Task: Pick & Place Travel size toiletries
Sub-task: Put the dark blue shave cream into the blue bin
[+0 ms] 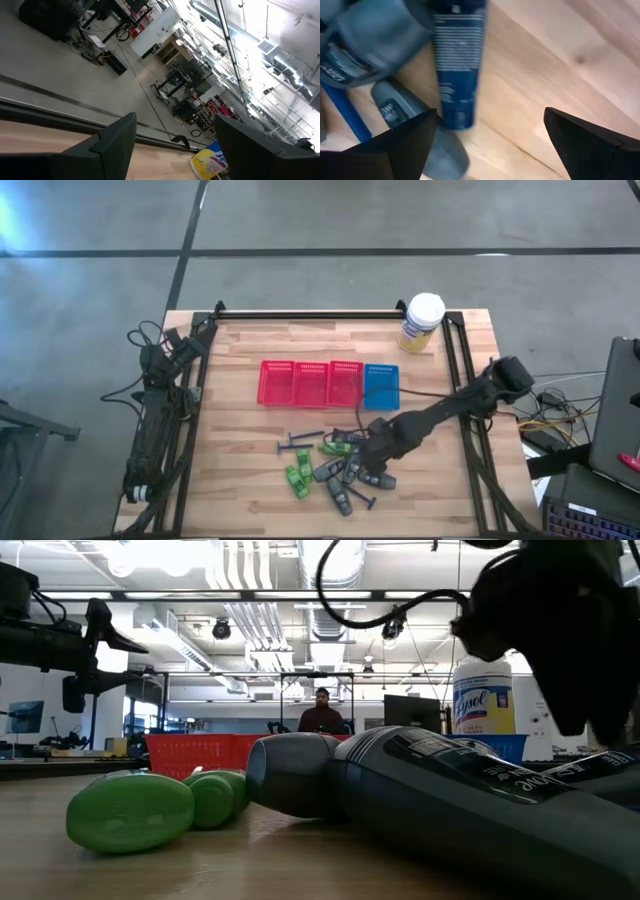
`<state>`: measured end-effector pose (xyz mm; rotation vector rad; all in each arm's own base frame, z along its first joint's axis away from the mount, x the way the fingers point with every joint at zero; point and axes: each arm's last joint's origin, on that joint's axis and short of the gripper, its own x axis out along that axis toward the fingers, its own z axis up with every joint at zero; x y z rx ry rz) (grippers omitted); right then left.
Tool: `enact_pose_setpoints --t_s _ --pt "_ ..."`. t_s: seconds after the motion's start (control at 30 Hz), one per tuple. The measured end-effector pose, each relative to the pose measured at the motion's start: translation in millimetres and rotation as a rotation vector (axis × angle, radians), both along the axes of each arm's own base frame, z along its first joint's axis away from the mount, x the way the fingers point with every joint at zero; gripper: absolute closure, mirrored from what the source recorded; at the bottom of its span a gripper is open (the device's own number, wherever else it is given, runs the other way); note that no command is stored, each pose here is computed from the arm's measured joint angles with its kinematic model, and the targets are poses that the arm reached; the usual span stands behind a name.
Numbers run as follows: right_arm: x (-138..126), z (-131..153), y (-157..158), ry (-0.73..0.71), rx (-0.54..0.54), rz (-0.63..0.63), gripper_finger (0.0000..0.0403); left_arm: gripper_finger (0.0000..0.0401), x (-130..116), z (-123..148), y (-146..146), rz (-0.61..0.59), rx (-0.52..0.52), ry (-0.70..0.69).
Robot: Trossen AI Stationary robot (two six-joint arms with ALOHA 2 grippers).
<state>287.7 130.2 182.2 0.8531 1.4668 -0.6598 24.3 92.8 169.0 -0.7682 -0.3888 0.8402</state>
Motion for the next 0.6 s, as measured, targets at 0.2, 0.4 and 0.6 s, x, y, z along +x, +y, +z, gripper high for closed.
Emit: enact_pose_setpoints --t_s 0.2,0.4,0.6 --pt "15.0 -19.0 5.7 -0.006 0.014 0.003 0.0039 0.0128 0.0 -0.4 0.1 0.001 0.007 0.011" --pt "13.6 -30.7 11.5 0.033 0.015 0.025 0.0039 0.0128 0.0 -0.4 0.2 0.002 0.007 0.012" --pt "8.3 -36.3 10.2 0.047 -0.019 0.029 0.0056 0.0128 0.0 -0.5 0.3 0.003 0.005 0.012"
